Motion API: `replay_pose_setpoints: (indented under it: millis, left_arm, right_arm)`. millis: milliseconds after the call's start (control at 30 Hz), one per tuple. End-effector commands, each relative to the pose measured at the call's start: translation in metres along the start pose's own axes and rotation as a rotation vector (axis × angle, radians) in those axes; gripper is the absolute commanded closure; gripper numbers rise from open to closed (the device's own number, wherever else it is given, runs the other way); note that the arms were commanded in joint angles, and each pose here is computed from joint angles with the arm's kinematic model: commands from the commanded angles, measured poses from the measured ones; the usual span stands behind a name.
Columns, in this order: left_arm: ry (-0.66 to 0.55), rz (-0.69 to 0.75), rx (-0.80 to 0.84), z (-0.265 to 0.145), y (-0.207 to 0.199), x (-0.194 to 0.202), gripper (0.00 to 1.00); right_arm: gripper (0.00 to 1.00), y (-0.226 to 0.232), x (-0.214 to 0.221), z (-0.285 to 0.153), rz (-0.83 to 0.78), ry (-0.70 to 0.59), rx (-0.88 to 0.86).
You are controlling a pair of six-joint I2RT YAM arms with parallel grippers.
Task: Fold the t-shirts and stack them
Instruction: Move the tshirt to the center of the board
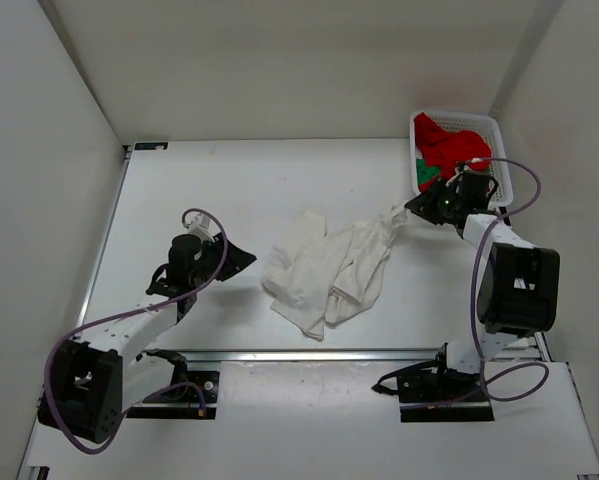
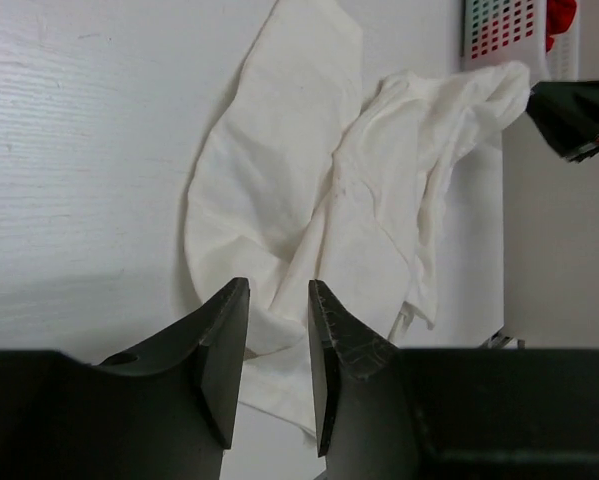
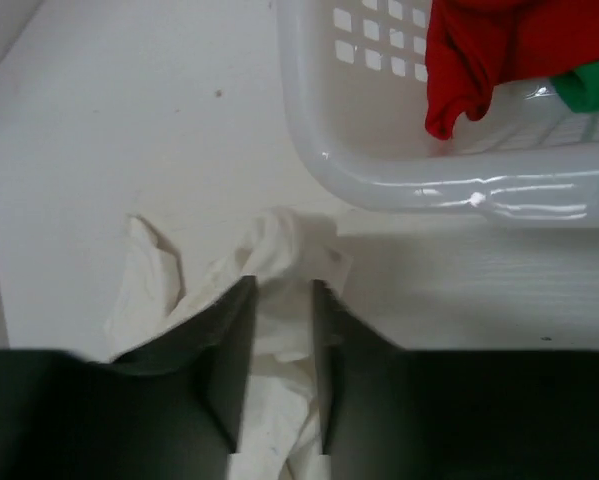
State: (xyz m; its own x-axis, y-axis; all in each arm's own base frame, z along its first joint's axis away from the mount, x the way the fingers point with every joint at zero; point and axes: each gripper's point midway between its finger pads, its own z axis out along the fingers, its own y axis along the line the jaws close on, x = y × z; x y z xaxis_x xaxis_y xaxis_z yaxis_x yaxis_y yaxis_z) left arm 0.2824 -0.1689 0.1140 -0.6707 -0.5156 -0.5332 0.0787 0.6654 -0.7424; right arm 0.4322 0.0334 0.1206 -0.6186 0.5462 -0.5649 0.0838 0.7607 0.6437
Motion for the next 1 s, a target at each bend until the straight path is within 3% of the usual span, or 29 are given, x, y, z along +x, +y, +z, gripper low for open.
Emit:
replay_pose_setpoints:
  millis: [0, 133, 167, 233, 267, 333, 467, 633, 867, 967]
  left_arm:
    - [0.029, 0.063, -0.051, 0.003, 0.006, 0.013, 0.59]
    - [0.069, 0.283, -0.115, 0.005, -0.008, 0.034, 0.58]
    - [0.120, 0.339, -0.132, 0.002, -0.006, 0.050, 0.57]
    - [0.174, 0.417, -0.173, -0.003, -0.003, 0.069, 0.55]
    - [0.200, 0.445, -0.167, -0.004, -0.006, 0.080, 0.54]
    - [0.255, 0.466, -0.181, -0.007, 0.001, 0.097, 0.50]
    - [0.302, 0.459, -0.203, -0.009, 0.014, 0.108, 0.41]
    - [0.299, 0.469, -0.213, -0.010, 0.017, 0.110, 0.27]
    - [0.388, 0.407, -0.181, -0.002, 0.024, 0.134, 0.34]
    - [0.389, 0.400, -0.165, 0.002, 0.019, 0.137, 0.43]
  right_arm:
    - [0.68, 0.051, -0.050, -0.002, -0.107, -0.137, -0.026]
    - [0.42, 0.042, -0.037, -0.018, -0.156, -0.158, 0.178]
    - [0.41, 0.051, -0.024, -0.021, -0.195, -0.157, 0.206]
    - [0.42, 0.052, 0.022, -0.025, -0.225, -0.102, 0.221]
    - [0.45, 0.061, 0.024, -0.033, -0.228, -0.120, 0.186]
    - [0.58, 0.049, 0.075, -0.036, -0.220, -0.026, 0.181]
    - [0.71, 0.053, 0.148, -0.059, -0.272, 0.090, 0.130]
    - [0.54, 0.061, 0.205, -0.077, -0.242, 0.213, -0.002]
    - [0.53, 0.058, 0.243, -0.081, -0.155, 0.297, -0.060]
    - [0.54, 0.056, 0.245, -0.081, -0.116, 0.298, -0.083]
